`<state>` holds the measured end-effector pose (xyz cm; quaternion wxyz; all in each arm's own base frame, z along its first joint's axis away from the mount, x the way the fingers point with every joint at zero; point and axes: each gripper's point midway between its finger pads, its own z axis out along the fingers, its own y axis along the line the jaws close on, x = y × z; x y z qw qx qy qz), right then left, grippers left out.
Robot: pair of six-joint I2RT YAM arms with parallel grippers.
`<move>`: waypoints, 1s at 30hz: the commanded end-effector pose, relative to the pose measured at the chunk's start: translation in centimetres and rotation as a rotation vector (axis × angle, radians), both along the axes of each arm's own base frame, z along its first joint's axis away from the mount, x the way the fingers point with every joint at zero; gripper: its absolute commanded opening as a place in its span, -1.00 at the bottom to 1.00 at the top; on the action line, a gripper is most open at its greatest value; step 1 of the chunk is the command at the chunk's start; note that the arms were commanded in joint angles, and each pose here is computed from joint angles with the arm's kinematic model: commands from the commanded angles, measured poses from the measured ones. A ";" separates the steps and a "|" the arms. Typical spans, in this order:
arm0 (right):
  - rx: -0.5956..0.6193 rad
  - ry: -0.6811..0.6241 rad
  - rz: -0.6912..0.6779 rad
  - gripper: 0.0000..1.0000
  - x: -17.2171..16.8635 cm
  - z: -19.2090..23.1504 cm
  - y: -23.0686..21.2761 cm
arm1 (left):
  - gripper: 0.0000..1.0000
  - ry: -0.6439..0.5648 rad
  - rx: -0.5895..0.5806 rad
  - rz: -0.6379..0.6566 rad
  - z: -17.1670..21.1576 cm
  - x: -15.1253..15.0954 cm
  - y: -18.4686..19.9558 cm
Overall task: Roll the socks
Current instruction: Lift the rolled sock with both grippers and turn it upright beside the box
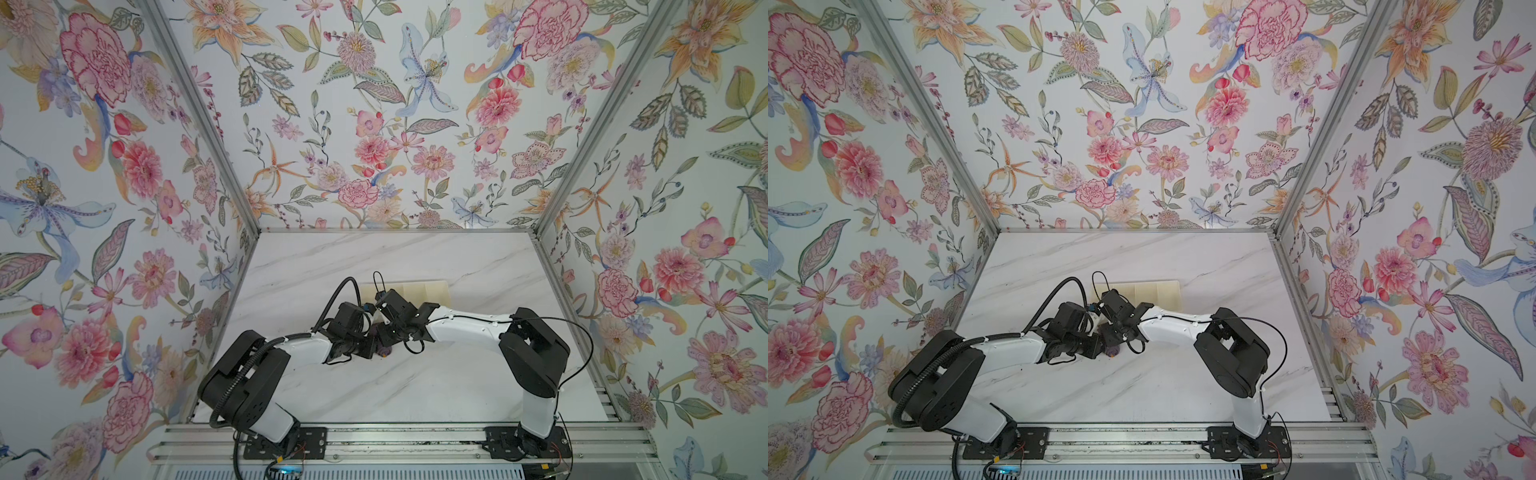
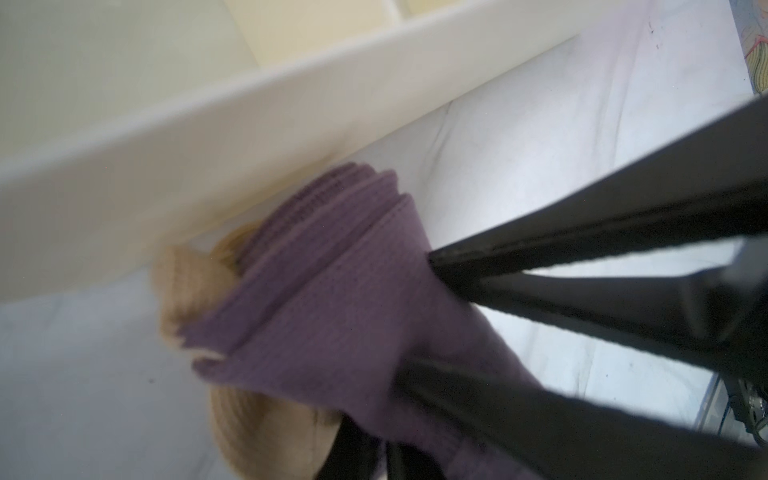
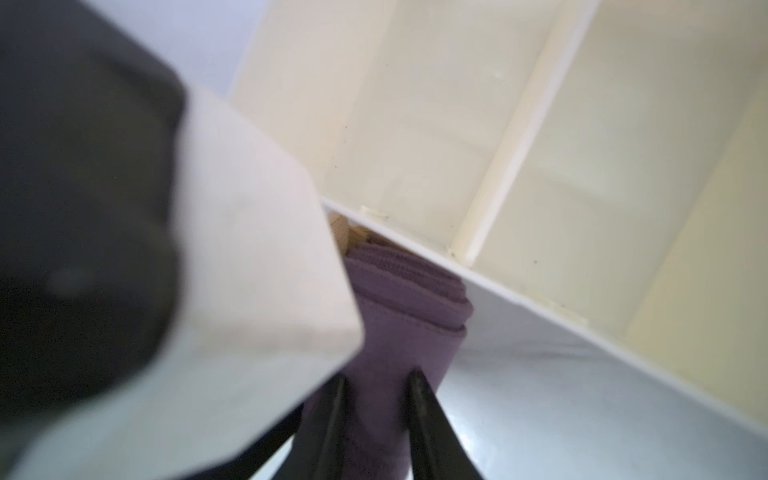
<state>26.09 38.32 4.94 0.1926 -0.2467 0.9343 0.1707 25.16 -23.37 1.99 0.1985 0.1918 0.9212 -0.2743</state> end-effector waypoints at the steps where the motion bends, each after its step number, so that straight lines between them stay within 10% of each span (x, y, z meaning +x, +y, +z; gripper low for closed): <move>1: -0.182 0.196 0.168 -0.45 -6.8 -6.8 -1.4 | -0.75 0.039 0.087 -0.028 -1.6 -1.9 1.6; 30: -0.202 0.189 0.183 -0.46 -7.2 -6.9 -0.9 | -0.74 -0.138 0.019 0.143 5.3 0.7 3.8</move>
